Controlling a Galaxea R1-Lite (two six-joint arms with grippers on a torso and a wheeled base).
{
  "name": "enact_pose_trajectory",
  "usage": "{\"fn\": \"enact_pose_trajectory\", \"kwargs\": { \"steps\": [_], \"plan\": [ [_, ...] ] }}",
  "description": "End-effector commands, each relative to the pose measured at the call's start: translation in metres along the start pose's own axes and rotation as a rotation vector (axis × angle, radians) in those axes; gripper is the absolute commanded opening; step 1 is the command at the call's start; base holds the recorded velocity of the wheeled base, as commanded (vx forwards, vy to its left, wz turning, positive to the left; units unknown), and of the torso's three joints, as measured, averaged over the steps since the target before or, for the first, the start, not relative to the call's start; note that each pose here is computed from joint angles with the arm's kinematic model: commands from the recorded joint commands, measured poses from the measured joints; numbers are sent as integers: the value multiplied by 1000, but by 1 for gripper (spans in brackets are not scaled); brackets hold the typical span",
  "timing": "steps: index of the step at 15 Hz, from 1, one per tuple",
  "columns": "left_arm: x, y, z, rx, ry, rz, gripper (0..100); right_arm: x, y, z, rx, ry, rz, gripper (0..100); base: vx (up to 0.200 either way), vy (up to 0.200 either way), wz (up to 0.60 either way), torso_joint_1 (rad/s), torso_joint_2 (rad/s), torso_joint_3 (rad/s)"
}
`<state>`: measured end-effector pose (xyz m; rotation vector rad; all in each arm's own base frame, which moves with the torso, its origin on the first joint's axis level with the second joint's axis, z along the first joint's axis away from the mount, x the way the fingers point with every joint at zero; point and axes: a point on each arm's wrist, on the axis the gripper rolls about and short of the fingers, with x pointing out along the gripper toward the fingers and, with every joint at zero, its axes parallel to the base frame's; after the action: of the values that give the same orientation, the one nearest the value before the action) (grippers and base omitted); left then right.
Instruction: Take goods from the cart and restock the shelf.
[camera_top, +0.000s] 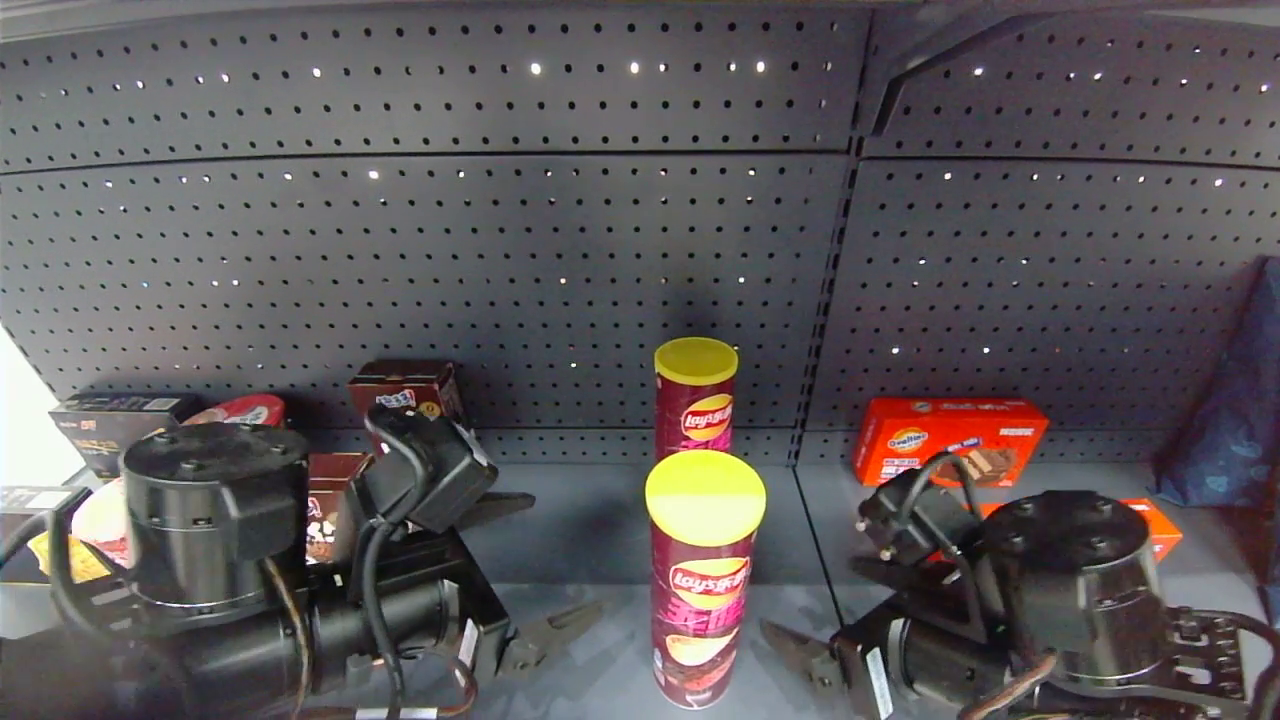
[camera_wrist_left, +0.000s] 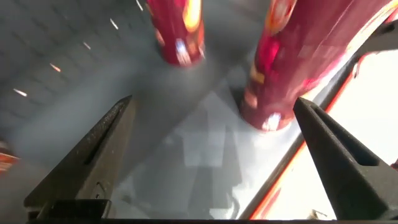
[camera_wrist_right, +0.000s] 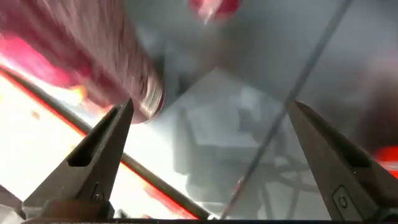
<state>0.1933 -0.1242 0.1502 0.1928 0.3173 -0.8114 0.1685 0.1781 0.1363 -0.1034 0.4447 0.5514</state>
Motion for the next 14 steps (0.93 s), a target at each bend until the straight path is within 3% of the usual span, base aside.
{"fn": "enact_pose_trajectory", "kwargs": {
  "steps": [1,4,6,8,9,11,14],
  "plan": [
    [-30,-4,19,27,-120,42,100,-34,-21,24,77,-155,-68,100,0,0,0,0,0,0],
    [-65,2,30,30,-228,157,100,-63,-54,27,141,-242,-189,100,0,0,0,0,0,0],
    [-101,12,27,7,-294,298,100,-86,-75,26,184,-306,-291,100,0,0,0,0,0,0],
    [-131,8,15,-32,-353,395,100,-111,-94,24,225,-383,-415,100,0,0,0,0,0,0],
    [-142,5,8,-36,-367,443,100,-122,-99,20,241,-409,-466,100,0,0,0,0,0,0],
    [-163,-9,-22,-49,-360,538,100,-146,-105,-7,265,-431,-582,100,0,0,0,0,0,0],
    [-200,-53,-75,-68,-345,653,100,-186,-90,-67,284,-422,-729,100,0,0,0,0,0,0]
  ]
}}
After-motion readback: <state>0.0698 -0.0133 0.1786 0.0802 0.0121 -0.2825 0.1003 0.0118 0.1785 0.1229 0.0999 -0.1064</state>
